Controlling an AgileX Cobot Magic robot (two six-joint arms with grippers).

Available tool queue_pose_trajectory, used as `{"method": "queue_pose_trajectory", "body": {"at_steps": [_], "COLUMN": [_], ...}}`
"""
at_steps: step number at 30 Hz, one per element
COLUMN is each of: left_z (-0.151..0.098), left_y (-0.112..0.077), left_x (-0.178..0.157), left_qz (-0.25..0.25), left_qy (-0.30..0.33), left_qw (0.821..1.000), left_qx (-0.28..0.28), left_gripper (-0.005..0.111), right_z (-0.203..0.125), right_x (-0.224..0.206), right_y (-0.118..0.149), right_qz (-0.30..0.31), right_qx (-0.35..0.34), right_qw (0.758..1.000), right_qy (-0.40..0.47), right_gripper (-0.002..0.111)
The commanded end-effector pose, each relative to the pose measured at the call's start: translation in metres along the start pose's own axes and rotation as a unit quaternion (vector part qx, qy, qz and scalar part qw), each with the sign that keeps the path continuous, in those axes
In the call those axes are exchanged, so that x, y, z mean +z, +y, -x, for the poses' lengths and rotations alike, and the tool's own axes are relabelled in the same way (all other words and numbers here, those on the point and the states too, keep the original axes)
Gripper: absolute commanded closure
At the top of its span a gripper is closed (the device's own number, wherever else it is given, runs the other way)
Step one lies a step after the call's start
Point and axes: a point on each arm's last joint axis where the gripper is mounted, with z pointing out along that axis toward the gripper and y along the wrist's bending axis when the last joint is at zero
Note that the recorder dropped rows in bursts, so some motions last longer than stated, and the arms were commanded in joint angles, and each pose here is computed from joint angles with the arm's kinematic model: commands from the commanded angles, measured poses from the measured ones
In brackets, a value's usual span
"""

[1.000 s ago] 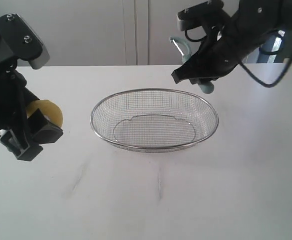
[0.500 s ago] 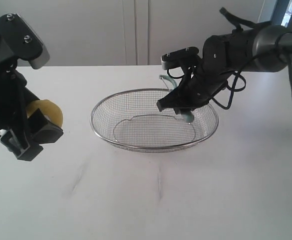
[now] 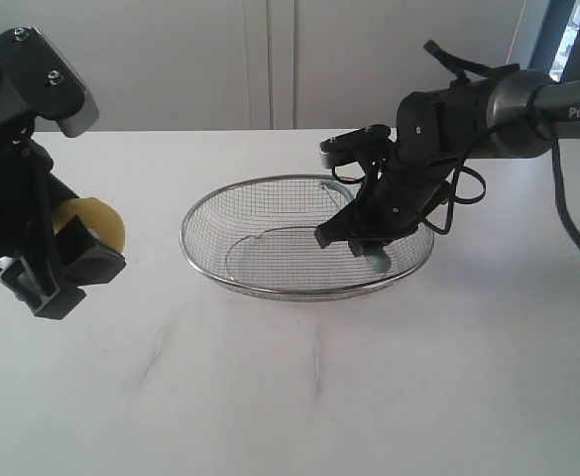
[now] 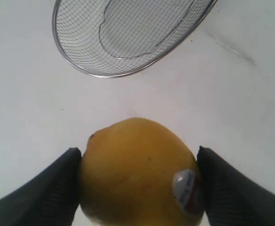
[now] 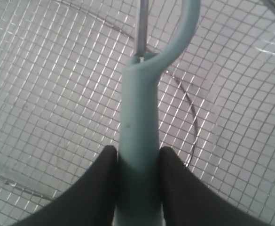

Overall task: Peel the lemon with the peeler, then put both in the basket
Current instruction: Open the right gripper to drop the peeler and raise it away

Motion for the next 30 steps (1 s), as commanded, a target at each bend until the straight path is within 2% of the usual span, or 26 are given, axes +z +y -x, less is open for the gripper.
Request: {"method": "queue_pose_trajectory", "body": {"at_steps": [1,4,7,8,13,15,17,19,21,23,25,27,28,30], "left_z": [0.003,0.003,0.003,0.003,0.003,0.003,0.003,0.003,0.003,0.003,0.003,0.004,0.004,0.004], "left_y": [-0.001,-0.001,-0.001,-0.001,-0.001,-0.001,-0.001,-0.001,-0.001,-0.001,-0.001,-0.001,-0.001,-0.001], "left_x": [-0.003,-0.003,-0.003,-0.003,-0.003,-0.003,-0.003,-0.003,-0.003,-0.003,-0.003,-0.003,-0.003,-0.003], "left_qz": [-0.004,-0.004,-0.004,-0.004,-0.004,-0.004,-0.004,-0.004,-0.004,-0.004,-0.004,-0.003,-0.002,-0.002], "left_qy": [-0.012,-0.012,-0.012,-0.012,-0.012,-0.012,-0.012,-0.012,-0.012,-0.012,-0.013,-0.016,-0.016,-0.017], "left_qw": [1.0,1.0,1.0,1.0,1.0,1.0,1.0,1.0,1.0,1.0,1.0,1.0,1.0,1.0], "left_qx": [-0.007,-0.007,-0.007,-0.007,-0.007,-0.007,-0.007,-0.007,-0.007,-0.007,-0.007,-0.007,-0.007,-0.007], "left_gripper": [0.107,0.107,0.107,0.107,0.107,0.107,0.107,0.107,0.107,0.107,0.107,0.107,0.107,0.107], "right_z": [-0.004,-0.005,-0.005,-0.005,-0.004,-0.004,-0.002,0.003,0.007,0.001,-0.013,-0.022,-0.028,-0.042], "right_x": [0.004,0.007,0.009,0.009,0.008,0.008,0.002,-0.016,-0.052,-0.096,-0.154,-0.183,-0.197,-0.22], "right_y": [0.0,0.003,0.005,0.006,0.008,0.008,0.008,0.009,0.01,0.012,0.006,0.001,-0.002,-0.009], "right_qz": [0.003,0.015,0.028,0.033,0.045,0.046,0.047,0.046,0.049,0.049,-0.002,-0.04,-0.062,-0.107], "right_qx": [-0.003,0.003,-0.013,-0.013,-0.007,-0.007,-0.006,-0.007,-0.012,-0.032,-0.081,-0.093,-0.094,-0.091], "right_qw": [1.0,1.0,0.999,0.999,0.999,0.999,0.999,0.999,0.998,0.998,0.997,0.995,0.993,0.989], "right_qy": [0.012,0.014,0.014,0.013,0.008,0.01,0.003,-0.016,-0.035,-0.021,-0.013,-0.012,-0.017,-0.039], "right_gripper": [0.108,0.108,0.102,0.098,0.067,0.059,0.055,0.055,0.057,0.065,0.086,0.099,0.106,0.108]}}
